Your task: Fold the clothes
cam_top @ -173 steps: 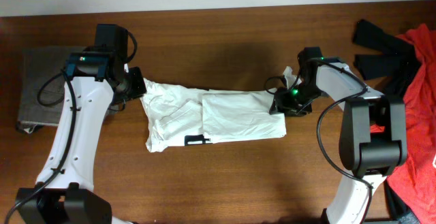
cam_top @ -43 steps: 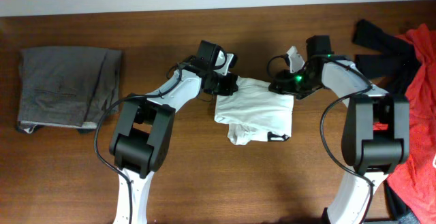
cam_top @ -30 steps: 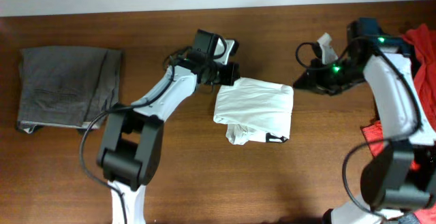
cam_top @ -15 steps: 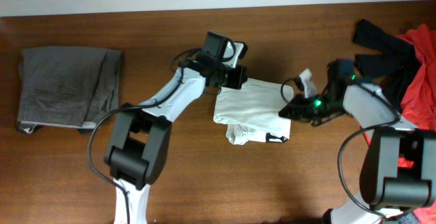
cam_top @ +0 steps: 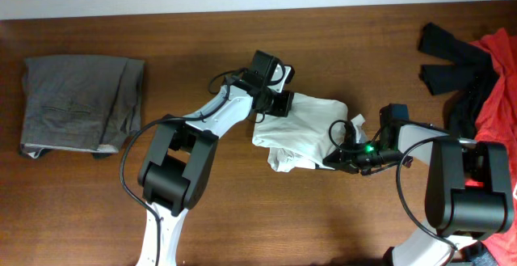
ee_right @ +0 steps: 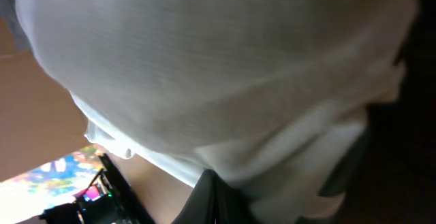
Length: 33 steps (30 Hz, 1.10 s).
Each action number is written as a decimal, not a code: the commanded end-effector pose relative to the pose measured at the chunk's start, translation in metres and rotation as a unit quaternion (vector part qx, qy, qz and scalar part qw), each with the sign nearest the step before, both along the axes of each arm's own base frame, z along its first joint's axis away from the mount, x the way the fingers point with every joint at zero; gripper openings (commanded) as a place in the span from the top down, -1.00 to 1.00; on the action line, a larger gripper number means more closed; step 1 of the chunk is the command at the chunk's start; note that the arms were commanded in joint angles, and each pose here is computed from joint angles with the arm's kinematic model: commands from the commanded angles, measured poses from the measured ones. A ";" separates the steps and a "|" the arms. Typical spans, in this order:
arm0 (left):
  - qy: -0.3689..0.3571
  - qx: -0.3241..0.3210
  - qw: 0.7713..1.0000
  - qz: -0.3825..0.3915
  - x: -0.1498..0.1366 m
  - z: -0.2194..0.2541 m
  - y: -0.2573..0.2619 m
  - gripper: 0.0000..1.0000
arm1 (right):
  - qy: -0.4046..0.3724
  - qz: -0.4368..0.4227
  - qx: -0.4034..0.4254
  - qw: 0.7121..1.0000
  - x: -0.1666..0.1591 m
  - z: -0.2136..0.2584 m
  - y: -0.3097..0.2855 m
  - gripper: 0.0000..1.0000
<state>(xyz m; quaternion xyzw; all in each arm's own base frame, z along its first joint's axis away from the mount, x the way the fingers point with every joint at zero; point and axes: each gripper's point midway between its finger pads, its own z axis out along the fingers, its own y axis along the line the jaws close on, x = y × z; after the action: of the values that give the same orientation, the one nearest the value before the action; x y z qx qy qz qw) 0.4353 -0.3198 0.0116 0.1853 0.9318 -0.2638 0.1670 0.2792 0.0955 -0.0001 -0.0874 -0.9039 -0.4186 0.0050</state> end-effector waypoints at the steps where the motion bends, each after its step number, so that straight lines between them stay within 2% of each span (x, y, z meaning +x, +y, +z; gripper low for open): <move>1: -0.013 0.021 1.000 0.008 0.010 -0.009 0.007 0.99 | 0.081 -0.001 -0.062 0.995 -0.034 -0.037 -0.013 0.92; 6: -0.065 -0.008 0.998 0.013 0.031 0.066 0.000 0.99 | 0.087 0.001 -0.061 0.994 -0.037 -0.036 -0.012 0.92; 11: -0.076 -0.017 0.997 0.012 0.025 0.118 0.002 0.99 | 0.090 0.007 -0.042 0.995 -0.038 -0.023 -0.009 0.92; 16: -0.007 -0.001 1.000 -0.011 -0.012 0.108 0.002 1.00 | 0.025 0.040 0.034 0.998 -0.026 0.031 0.008 0.92; 24: 0.094 0.014 0.994 -0.060 -0.077 0.081 -0.011 1.00 | -0.059 0.034 0.013 0.998 0.009 0.042 0.002 0.92; 33: 0.117 0.029 0.990 -0.071 -0.096 0.062 -0.012 1.00 | -0.101 -0.011 -0.042 0.994 0.047 0.032 -0.014 0.92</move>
<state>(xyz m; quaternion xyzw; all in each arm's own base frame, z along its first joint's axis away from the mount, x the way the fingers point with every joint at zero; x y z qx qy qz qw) 0.3461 -0.3357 0.0834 0.2196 0.9374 -0.2665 0.0453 0.3185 0.0877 0.0301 -0.0433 -0.9095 -0.4048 -0.0847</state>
